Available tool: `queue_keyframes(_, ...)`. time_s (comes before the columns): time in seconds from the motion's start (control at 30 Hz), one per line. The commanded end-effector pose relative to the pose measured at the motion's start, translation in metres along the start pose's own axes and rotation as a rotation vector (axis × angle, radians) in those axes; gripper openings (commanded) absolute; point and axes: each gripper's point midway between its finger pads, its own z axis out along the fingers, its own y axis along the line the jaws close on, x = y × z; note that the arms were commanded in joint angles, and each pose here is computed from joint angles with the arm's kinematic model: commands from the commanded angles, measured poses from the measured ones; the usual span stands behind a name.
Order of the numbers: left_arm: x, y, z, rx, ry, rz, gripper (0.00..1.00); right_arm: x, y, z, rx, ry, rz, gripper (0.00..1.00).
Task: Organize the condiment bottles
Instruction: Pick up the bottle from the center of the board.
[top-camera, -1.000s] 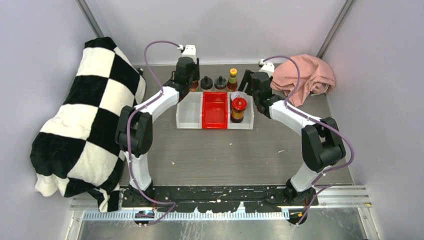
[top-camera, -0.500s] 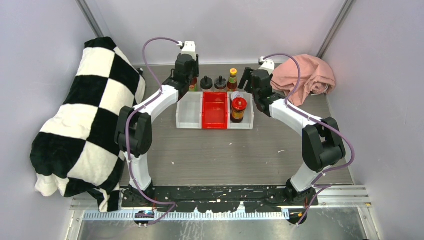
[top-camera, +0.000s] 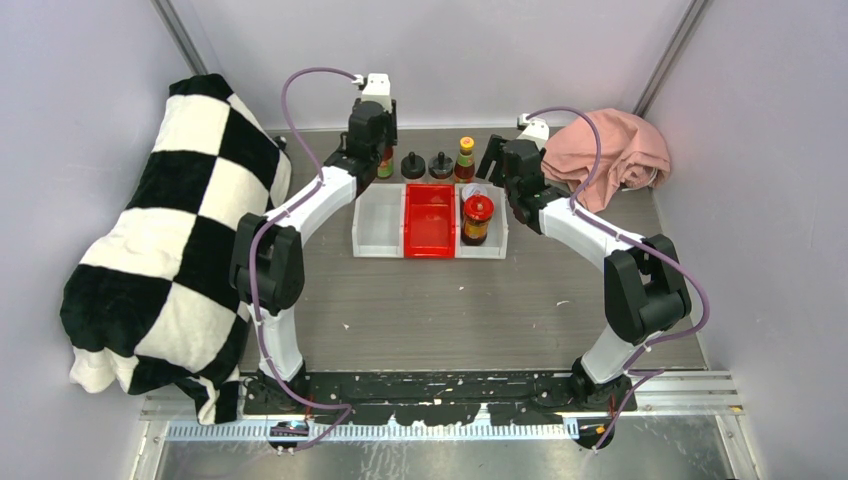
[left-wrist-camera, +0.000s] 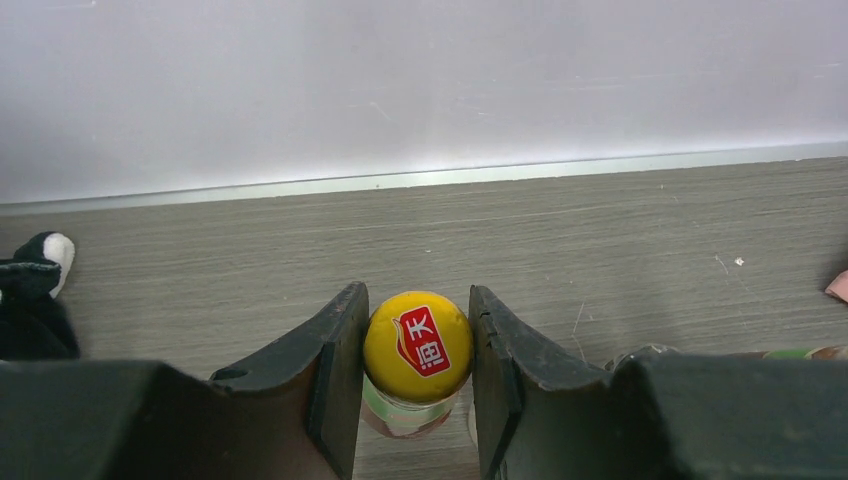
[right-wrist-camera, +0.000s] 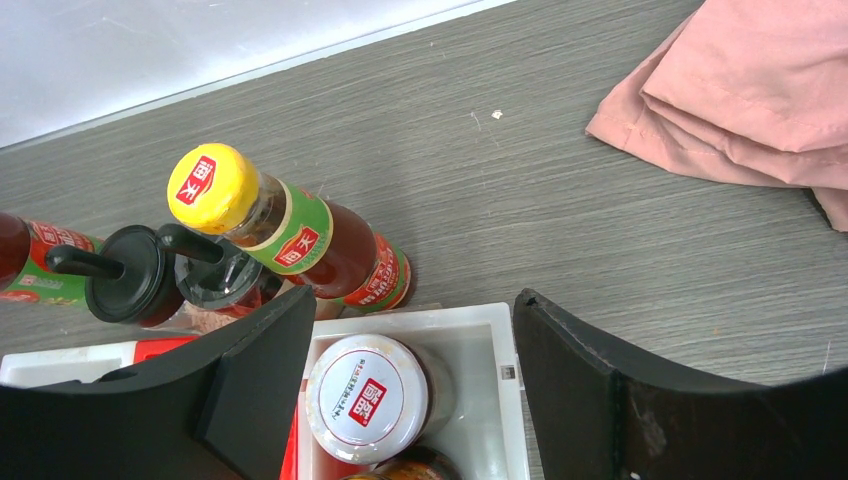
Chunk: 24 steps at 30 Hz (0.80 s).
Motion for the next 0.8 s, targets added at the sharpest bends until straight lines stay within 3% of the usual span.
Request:
queue_keyframes(0.0, -0.129, 0.006, -0.029, -0.009, -0.324, -0.083, 0.00, -0.031, 0.010, -0.003, -0.029, -0.069, 0.018, 0.78)
queue_keyframes(0.77, -0.169, 0.021, -0.064, -0.049, -0.373, -0.109, 0.00, -0.044, 0.010, -0.019, -0.034, -0.085, 0.035, 0.78)
